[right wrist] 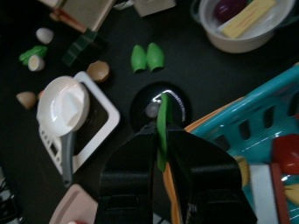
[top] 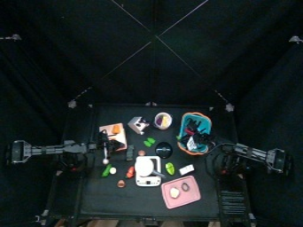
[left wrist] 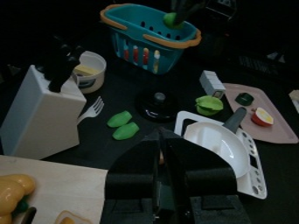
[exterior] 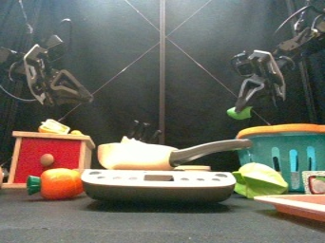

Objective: Place corn husk on plate

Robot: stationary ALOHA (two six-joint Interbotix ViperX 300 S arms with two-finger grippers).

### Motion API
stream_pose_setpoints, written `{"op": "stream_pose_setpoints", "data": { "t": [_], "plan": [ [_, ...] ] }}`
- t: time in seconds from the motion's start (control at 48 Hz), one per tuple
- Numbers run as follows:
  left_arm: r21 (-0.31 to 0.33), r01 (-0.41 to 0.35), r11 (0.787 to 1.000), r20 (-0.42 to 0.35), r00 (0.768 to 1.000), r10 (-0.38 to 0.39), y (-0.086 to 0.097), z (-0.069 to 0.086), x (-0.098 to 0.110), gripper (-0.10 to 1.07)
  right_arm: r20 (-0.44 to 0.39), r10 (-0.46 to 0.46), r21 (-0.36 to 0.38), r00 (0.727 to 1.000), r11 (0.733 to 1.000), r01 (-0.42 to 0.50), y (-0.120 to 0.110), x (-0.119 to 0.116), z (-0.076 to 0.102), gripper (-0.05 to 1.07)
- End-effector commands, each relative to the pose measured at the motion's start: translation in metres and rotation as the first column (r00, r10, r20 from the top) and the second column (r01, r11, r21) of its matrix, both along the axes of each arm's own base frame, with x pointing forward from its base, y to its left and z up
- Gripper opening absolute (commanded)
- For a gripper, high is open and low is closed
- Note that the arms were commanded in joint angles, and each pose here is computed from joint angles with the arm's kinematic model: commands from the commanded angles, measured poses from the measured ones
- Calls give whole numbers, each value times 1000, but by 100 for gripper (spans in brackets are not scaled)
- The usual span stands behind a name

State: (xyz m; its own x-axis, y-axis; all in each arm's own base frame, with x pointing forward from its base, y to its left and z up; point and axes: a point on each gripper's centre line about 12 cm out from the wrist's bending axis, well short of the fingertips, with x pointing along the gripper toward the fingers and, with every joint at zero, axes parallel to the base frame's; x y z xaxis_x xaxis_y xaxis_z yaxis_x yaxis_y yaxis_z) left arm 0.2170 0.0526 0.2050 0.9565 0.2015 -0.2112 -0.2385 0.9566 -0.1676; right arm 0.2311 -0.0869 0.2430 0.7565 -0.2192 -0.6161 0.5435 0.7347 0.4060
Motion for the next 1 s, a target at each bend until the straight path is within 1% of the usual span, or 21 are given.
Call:
{"op": "stream_pose_setpoints", "data": {
  "t": [0.0,0.062,0.125,0.25,0.271,0.292,0.312,0.417,0.438,0.521,0.583,0.625,0.667,0.75,0.812,0.854,0.938,0.979],
  "plan": [
    [8,13,1000,23,1000,-13,-2,6,4,49,66,99,40,993,994,-102,30,8,20,51],
    [8,15,1000,23,1000,-15,-2,6,4,50,101,167,113,981,977,-179,56,9,23,52],
    [9,16,1000,25,1000,-17,-2,7,4,49,126,215,192,968,952,-237,78,10,23,52],
    [5,19,1000,27,999,-19,-3,8,5,49,147,272,338,951,890,-307,113,11,19,52],
    [5,20,1000,27,999,-21,-3,8,5,49,148,280,372,949,873,-316,120,12,18,52],
    [5,22,1000,27,999,-22,-4,8,5,50,146,281,382,948,868,-316,121,12,17,52],
    [5,24,1000,27,999,-24,-4,8,5,49,144,285,414,948,852,-320,127,12,16,52],
    [4,30,1000,27,999,-30,-6,8,5,49,89,281,523,956,803,-285,141,9,4,52],
    [4,32,999,27,999,-32,-6,8,5,50,63,278,553,959,790,-265,144,8,0,52],
    [4,38,999,27,999,-38,-8,8,6,49,-11,252,636,968,748,-188,151,4,-9,52],
    [4,40,999,27,999,-40,-8,8,6,49,-67,233,672,970,729,-129,155,1,-13,52],
    [4,40,999,27,999,-40,-8,8,6,49,-112,224,682,968,726,-89,158,-1,-16,52],
    [4,40,999,26,999,-40,-8,7,5,50,-147,220,682,964,729,-62,161,-4,-17,52],
    [4,40,999,26,999,-40,-8,7,5,49,-209,203,668,957,744,-12,165,-9,-18,52],
    [2,41,999,28,999,-41,-8,7,5,49,-251,173,649,952,760,33,168,-11,-18,52],
    [2,41,999,26,999,-41,-8,7,5,50,-264,156,632,952,773,49,170,-12,-16,52],
    [1,40,999,28,999,-40,-8,8,6,50,-289,115,590,950,803,82,173,-14,-16,52],
    [2,41,999,28,999,-41,-8,8,6,49,-299,92,559,950,824,97,174,-16,-17,52]
  ]
}}
